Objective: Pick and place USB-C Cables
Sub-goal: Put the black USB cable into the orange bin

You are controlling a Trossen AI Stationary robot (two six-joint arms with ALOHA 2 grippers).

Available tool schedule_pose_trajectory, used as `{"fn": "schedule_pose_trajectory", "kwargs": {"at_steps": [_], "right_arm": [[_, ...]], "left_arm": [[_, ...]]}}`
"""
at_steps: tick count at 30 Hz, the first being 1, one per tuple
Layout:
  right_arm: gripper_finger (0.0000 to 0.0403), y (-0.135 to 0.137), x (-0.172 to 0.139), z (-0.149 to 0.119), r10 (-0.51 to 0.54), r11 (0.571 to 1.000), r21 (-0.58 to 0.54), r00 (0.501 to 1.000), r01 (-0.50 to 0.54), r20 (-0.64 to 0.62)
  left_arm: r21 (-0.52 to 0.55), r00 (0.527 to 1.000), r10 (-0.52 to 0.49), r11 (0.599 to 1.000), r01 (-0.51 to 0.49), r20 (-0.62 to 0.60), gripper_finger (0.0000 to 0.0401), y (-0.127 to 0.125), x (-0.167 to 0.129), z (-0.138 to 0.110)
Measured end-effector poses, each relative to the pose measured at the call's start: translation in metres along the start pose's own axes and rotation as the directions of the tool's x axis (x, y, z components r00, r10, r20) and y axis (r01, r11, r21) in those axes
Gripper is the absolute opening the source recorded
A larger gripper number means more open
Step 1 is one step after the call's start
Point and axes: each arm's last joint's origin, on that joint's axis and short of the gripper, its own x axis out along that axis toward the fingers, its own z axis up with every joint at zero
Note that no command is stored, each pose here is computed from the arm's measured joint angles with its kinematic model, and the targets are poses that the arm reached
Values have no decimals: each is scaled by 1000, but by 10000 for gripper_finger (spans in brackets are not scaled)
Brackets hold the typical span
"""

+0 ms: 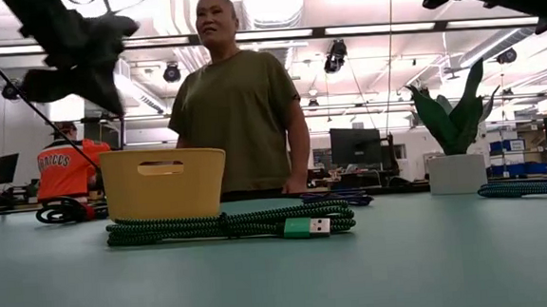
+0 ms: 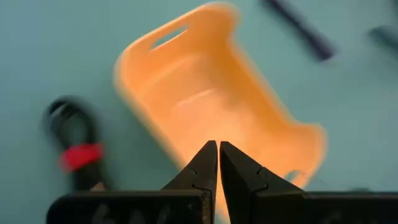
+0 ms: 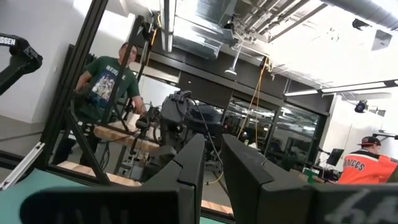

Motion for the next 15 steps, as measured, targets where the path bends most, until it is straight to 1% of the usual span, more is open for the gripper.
{"fn": "schedule_pose_trajectory", "kwargs": {"at_steps": [3,5,8,15], "right_arm": [[47,0,0,-1,-14,1000,-5,1000,14,-11],[47,-1,0,-2,-31,999,-14,999,31,-27],[47,-1,0,-3,-63,998,-20,997,62,-46],[47,-1,0,-3,-66,998,-18,997,66,-45]], "left_arm": [[-42,993,79,996,-83,-90,4,9,-1,-5],[-46,985,109,992,-116,-130,4,13,0,-8],[-33,979,136,989,-143,-148,4,17,2,-11],[-26,976,151,987,-157,-154,4,20,7,-14]]}}
